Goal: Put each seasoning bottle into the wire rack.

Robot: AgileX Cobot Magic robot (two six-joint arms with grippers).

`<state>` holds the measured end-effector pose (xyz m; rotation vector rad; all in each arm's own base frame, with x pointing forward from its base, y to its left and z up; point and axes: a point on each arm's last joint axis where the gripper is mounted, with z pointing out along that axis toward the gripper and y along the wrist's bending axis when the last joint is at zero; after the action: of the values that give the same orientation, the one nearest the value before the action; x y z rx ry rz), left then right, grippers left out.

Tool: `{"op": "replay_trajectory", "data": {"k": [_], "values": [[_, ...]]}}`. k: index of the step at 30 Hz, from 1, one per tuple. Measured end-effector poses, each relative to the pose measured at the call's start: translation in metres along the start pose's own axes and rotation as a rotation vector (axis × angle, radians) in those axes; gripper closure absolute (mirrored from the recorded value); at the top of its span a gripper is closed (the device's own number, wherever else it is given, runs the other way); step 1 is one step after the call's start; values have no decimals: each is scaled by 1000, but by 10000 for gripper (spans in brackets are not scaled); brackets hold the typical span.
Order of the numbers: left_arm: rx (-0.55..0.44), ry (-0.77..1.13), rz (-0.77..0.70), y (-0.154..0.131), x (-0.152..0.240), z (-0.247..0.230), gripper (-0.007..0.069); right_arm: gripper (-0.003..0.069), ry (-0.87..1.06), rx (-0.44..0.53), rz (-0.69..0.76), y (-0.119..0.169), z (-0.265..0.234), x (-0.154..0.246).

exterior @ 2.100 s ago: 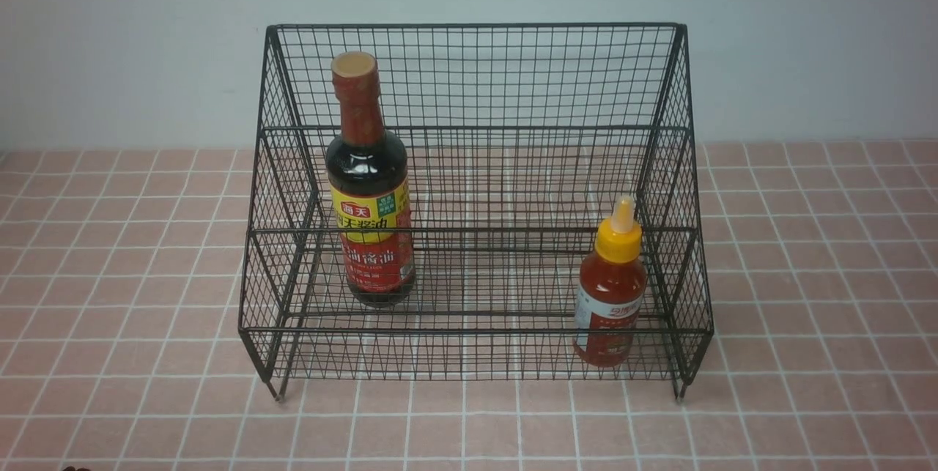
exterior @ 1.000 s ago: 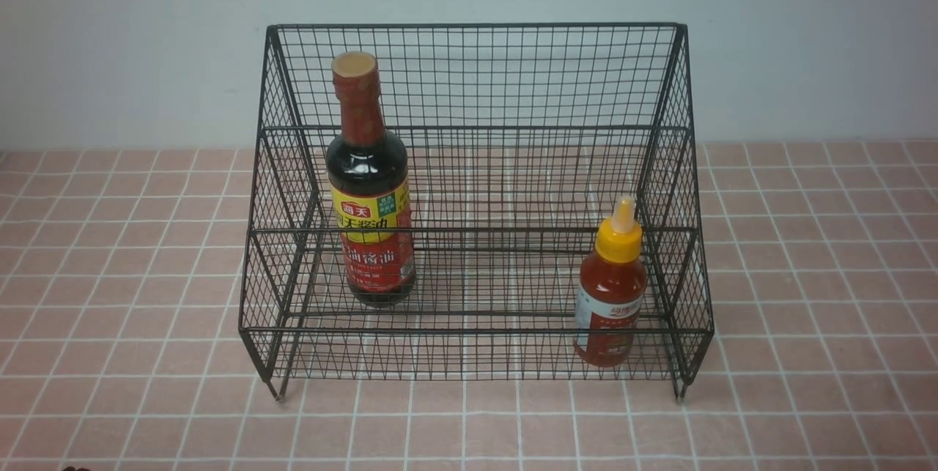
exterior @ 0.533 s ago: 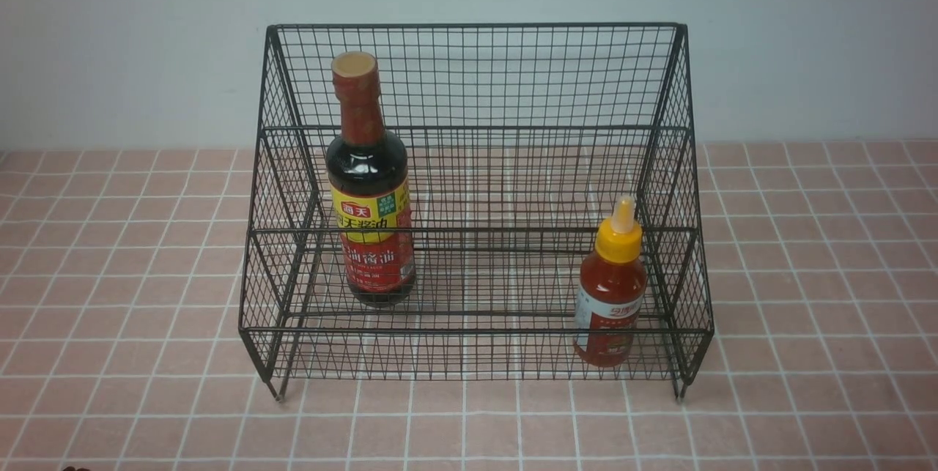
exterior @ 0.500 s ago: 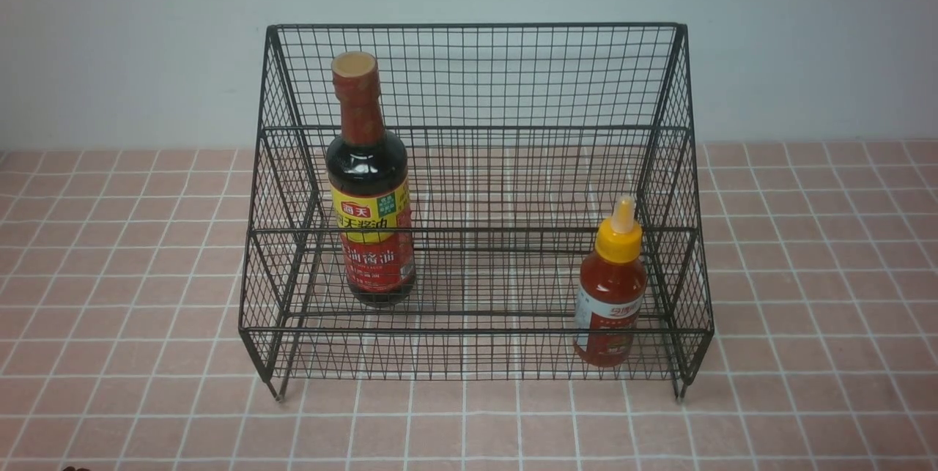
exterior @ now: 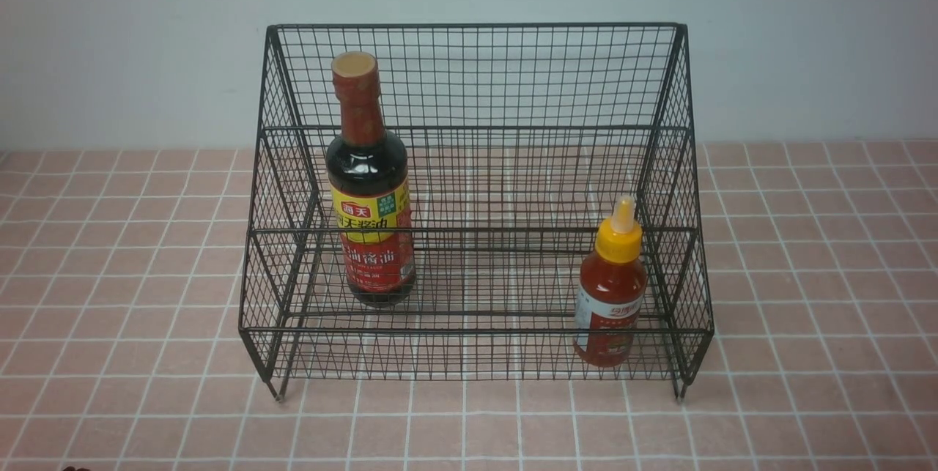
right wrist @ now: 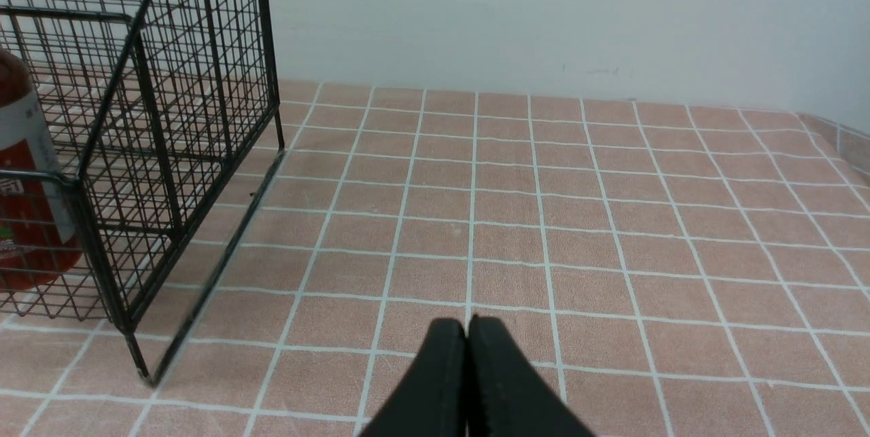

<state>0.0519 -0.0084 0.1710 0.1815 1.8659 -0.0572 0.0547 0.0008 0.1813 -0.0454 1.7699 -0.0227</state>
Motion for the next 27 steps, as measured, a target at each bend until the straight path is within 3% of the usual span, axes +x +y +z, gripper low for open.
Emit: {"op": "replay_trajectory", "data": {"k": [27], "values": [[9, -1, -24, -1, 0, 0, 632, 669, 0, 0, 0, 0, 0, 0]]}}
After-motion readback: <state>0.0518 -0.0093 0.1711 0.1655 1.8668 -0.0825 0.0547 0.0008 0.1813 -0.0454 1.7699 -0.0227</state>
